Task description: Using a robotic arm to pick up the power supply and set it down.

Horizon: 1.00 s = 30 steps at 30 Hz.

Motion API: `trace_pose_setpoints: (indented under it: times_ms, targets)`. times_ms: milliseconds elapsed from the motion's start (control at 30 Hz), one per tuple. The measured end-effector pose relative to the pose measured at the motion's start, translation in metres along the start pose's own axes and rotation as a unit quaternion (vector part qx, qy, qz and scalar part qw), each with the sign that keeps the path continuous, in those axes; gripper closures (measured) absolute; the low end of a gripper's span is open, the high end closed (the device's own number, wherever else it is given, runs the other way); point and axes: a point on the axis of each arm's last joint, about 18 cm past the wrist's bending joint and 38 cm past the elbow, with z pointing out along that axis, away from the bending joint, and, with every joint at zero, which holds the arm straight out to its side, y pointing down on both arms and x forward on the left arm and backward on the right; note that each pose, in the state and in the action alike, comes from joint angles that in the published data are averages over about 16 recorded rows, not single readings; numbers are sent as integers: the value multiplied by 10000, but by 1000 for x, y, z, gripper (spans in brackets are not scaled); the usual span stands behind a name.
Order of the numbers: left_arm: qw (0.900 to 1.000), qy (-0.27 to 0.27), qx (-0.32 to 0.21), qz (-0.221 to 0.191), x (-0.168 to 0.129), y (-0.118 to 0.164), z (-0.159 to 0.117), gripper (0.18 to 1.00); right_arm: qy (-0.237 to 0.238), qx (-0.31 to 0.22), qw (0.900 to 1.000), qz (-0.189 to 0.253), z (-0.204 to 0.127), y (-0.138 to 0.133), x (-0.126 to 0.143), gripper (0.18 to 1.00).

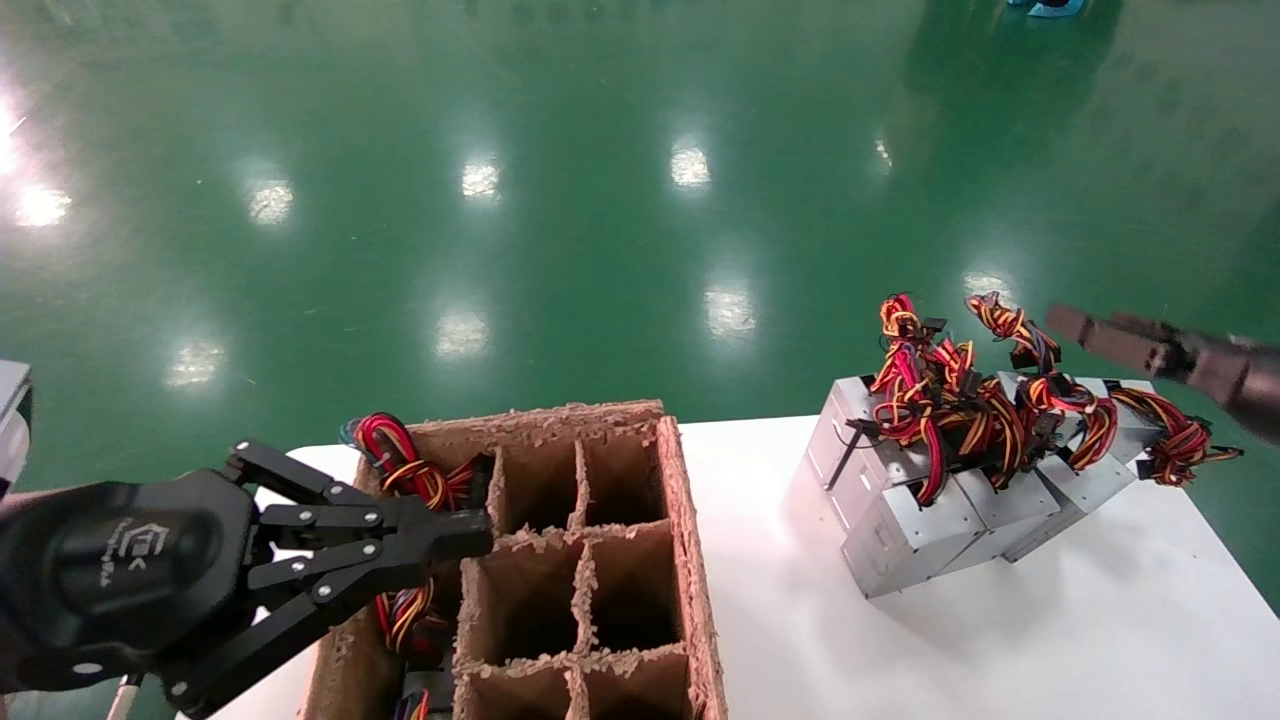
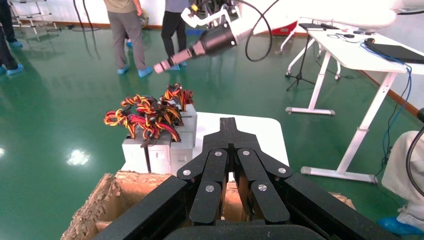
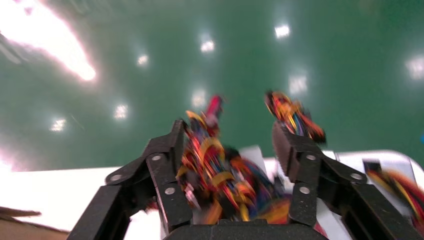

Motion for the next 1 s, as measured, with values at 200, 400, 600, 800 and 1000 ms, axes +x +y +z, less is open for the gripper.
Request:
trace_pose_setpoints:
  times_ms: [200,400,600,800,1000]
  targets:
    - [10000,0,0,0,0,0,0,993,-329,178,9993,-89,2,-11,-18,493]
    - [10000,0,0,0,0,0,0,993,-738,156,9969,-245,3,-11,-37,369]
    - [10000,0,0,0,0,0,0,993,-1170,2,9921,-460,3,-3,-55,275]
    - [10000,0,0,0,0,0,0,993,-1668,-107,9835,-686,1,3,-75,215]
    - [10000,0,0,0,0,0,0,993,-2178,-165,9715,-924,-4,9,-94,187]
